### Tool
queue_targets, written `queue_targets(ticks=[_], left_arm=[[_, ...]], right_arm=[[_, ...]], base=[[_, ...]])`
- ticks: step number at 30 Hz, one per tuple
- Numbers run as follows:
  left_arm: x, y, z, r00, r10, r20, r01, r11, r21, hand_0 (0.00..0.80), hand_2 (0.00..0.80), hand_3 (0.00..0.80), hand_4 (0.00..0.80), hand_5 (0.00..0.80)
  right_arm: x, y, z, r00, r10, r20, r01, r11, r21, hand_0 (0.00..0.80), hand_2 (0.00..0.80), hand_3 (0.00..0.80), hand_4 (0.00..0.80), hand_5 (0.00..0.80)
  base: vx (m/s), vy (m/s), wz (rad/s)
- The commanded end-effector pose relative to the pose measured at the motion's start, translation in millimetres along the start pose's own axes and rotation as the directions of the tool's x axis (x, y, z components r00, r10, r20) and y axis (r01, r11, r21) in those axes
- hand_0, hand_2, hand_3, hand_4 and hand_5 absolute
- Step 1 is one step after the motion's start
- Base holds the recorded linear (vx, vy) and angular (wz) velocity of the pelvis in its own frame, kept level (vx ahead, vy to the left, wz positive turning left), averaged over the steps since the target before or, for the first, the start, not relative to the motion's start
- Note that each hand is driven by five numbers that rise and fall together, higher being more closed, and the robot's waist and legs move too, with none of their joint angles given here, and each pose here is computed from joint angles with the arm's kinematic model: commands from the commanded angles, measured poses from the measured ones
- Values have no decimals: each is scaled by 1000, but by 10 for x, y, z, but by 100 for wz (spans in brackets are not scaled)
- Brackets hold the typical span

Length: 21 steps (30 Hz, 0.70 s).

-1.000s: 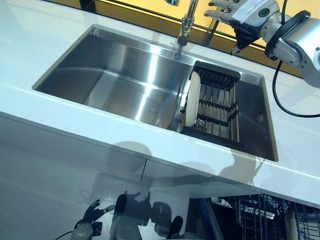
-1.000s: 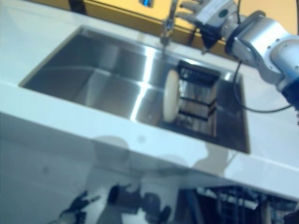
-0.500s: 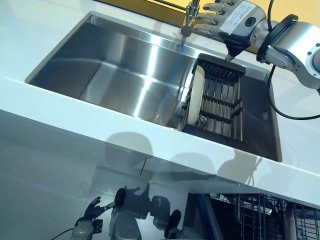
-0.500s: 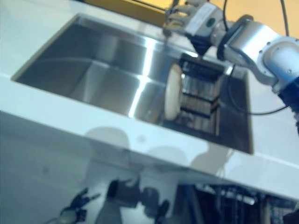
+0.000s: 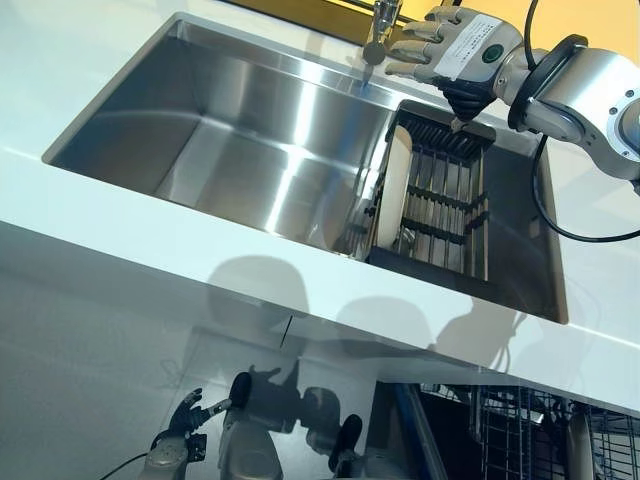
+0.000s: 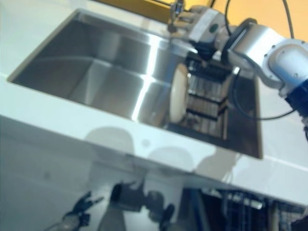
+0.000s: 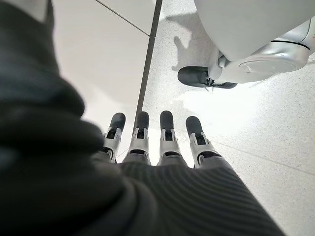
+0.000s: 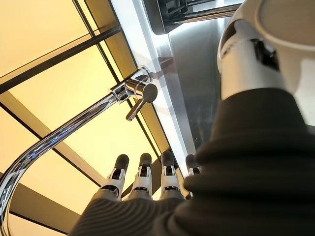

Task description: Take plates into dishwasher

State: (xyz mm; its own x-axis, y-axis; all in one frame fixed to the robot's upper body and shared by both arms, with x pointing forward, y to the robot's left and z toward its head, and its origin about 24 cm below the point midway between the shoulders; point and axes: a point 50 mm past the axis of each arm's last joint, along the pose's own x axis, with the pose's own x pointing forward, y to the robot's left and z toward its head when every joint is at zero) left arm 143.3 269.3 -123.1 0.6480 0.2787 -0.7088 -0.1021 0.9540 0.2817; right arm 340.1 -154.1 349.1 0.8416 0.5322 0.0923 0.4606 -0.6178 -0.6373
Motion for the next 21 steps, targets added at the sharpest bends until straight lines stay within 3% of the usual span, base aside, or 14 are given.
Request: queue_targets(ticks=[1,21], left_arm=[[62,163,292,992,60,114,-54,997,-54,0,0,0,0,0],[56,144,281,992,54,113,-47,997,-67,0,0,0,0,0]], right_arm=[[-23,-128,-36,1000,-26,4,26,998,-53,0,0,0,0,0],[-11,-154,181,995,-17,101,20,999,-36,0,0,0,0,0]], base=[[0,0,0],[0,0,0]])
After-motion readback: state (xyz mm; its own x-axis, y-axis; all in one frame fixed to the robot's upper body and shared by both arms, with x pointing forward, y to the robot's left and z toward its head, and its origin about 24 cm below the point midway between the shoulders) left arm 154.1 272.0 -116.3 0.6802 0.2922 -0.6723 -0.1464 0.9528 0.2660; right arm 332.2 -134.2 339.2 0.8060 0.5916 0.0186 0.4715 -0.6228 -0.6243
